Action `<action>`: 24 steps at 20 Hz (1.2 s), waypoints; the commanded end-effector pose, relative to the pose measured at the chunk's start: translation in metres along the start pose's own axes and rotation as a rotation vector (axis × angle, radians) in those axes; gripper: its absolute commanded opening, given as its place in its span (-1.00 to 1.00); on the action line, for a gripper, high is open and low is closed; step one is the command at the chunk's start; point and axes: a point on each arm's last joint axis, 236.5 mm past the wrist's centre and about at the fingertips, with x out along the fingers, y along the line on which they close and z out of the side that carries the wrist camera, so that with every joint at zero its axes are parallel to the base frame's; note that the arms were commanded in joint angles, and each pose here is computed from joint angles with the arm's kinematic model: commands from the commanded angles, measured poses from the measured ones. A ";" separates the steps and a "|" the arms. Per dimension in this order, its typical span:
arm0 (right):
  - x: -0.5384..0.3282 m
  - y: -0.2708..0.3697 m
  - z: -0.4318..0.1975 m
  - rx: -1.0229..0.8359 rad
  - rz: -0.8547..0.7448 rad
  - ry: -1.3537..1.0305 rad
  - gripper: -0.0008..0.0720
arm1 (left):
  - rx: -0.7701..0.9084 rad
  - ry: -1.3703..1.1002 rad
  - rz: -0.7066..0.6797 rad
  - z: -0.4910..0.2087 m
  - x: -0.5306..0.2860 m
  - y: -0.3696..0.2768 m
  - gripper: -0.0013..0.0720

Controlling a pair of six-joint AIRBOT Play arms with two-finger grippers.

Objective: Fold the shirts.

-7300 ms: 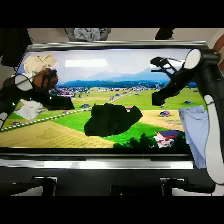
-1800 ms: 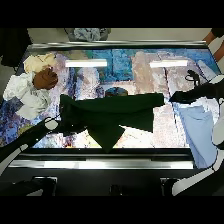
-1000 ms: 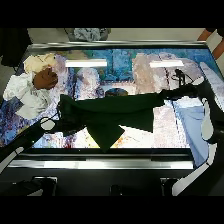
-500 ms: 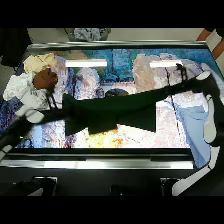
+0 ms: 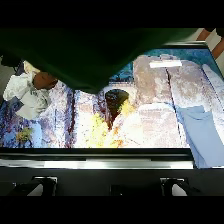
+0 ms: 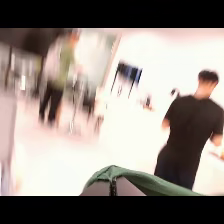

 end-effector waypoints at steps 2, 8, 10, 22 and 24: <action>-0.134 0.020 0.070 -0.069 -0.207 -0.118 -0.84 | 0.109 -0.195 -0.043 0.085 -0.062 -0.056 -0.90; -0.146 0.034 -0.015 0.012 -0.167 0.243 -0.84 | 0.167 -0.155 0.019 0.076 -0.062 -0.043 -0.90; -0.130 0.045 -0.070 0.078 -0.061 0.459 -0.84 | 0.147 -0.004 0.093 0.035 -0.045 -0.011 -0.90; 0.177 0.122 -0.430 0.533 0.193 0.805 -0.84 | -0.171 0.896 0.447 -0.444 0.046 0.266 -0.89; 0.221 0.127 -0.442 0.669 0.135 0.691 -0.84 | -0.196 0.947 0.467 -0.481 0.043 0.281 -0.89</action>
